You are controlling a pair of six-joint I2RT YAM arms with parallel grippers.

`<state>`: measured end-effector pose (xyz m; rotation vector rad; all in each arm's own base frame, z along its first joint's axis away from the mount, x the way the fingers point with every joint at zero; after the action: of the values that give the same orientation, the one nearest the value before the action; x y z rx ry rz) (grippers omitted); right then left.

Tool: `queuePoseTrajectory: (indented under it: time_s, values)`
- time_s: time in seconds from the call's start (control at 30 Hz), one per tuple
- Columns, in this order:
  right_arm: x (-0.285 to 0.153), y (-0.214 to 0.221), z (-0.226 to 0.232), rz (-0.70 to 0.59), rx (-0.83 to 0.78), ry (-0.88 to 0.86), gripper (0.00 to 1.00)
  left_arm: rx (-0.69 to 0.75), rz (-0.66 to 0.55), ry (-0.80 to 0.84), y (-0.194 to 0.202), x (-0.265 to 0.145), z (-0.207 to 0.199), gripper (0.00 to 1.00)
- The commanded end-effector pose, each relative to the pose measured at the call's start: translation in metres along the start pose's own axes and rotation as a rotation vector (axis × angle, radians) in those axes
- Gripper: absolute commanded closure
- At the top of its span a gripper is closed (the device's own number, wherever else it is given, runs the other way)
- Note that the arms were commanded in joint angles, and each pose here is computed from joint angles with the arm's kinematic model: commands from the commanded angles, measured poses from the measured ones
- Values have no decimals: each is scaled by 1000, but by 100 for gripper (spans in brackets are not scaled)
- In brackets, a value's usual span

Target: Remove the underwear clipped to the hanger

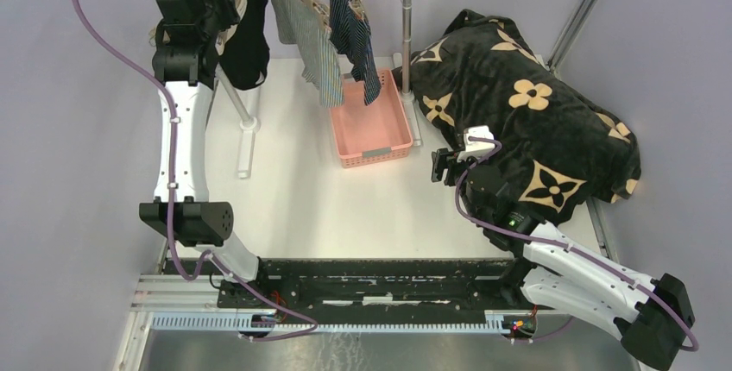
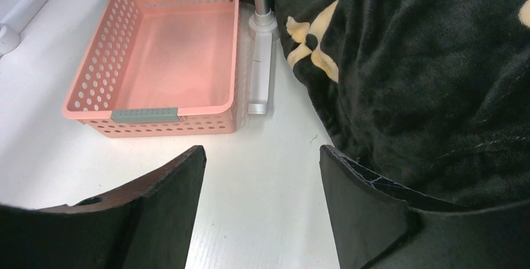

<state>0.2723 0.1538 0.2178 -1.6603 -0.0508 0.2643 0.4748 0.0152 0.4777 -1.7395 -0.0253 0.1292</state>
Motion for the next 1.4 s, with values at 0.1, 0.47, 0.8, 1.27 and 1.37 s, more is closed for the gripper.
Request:
queuePoseTrajectory:
  time_s: [0.1, 0.47, 0.8, 1.27, 1.37]
  values:
    - [-2, -35, 2, -96, 54, -16, 23, 32, -33, 25, -7, 9, -2, 62]
    - [-4, -36, 1, -106, 54, -24, 23, 26, -33, 26, -1, 15, -2, 94]
    - [-1, -32, 3, -94, 41, -23, 23, -9, -206, 125, -57, -15, -22, 97]
    - [0, -31, 4, -98, 42, -26, 23, -40, -291, 153, -64, -46, -23, 97]
    - [1, -30, 5, -90, 38, -29, 23, -43, -245, 150, -46, -50, -21, 97]
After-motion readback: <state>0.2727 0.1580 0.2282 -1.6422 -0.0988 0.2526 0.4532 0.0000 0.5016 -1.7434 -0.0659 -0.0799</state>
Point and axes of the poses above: each gripper's point midway between its finger pads, its own x axis out along the fingers, its own z axis along the line the jaws close on, y = z × x, the point moved 1 cm from there along -x, back along the fingers, and after that the axes turned 8 degrees about -x, right-handed, at the moved point
